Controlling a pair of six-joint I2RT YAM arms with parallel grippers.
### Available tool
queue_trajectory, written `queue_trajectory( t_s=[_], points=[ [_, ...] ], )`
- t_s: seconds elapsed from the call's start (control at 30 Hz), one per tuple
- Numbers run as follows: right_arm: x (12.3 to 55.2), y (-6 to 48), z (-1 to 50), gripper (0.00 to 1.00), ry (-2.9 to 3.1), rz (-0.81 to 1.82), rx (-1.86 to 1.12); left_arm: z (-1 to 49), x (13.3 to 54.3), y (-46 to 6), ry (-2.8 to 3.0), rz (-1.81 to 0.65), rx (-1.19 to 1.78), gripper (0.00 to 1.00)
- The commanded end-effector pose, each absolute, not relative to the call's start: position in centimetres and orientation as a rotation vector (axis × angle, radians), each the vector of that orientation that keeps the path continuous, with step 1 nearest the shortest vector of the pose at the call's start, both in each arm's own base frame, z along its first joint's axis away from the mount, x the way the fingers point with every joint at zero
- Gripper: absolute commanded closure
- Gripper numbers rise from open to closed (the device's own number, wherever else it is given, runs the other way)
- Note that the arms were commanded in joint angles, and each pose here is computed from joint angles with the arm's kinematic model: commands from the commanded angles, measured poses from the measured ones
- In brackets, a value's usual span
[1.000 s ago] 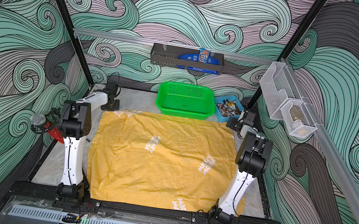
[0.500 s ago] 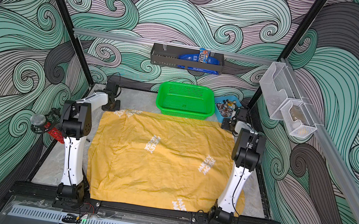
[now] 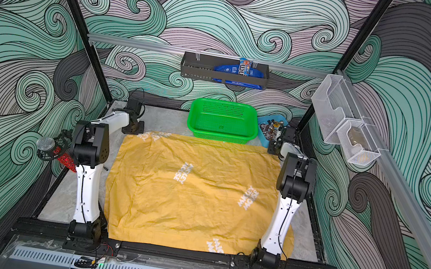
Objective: Roll up the pillowcase
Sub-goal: Fold the pillowcase at the center of the board.
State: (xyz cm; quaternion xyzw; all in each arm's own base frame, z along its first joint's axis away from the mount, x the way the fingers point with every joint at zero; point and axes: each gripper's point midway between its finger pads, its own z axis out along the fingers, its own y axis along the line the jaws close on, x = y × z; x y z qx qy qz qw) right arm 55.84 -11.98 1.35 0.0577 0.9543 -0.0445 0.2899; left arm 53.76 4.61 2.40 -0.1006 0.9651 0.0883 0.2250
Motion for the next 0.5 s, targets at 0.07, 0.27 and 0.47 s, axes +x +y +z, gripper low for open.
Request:
queue_trajectory(
  t_s=[0.07,0.27,0.47],
  points=[
    [54.2,-11.7,0.2,0.82,2.621,-0.137,0.137,4.6,53.7,4.4,2.638,0.218,-0.258,1.0],
    [55.2,-12.1,5.9,0.96,2.491,-0.171,0.135,6.5,53.7,4.2,2.606,0.204,-0.272,1.0],
    [53.5,-12.1,11.8,0.99,2.365,-0.2,0.147,9.7,51.6,3.9,2.536,0.19,-0.321,1.0]
  ],
)
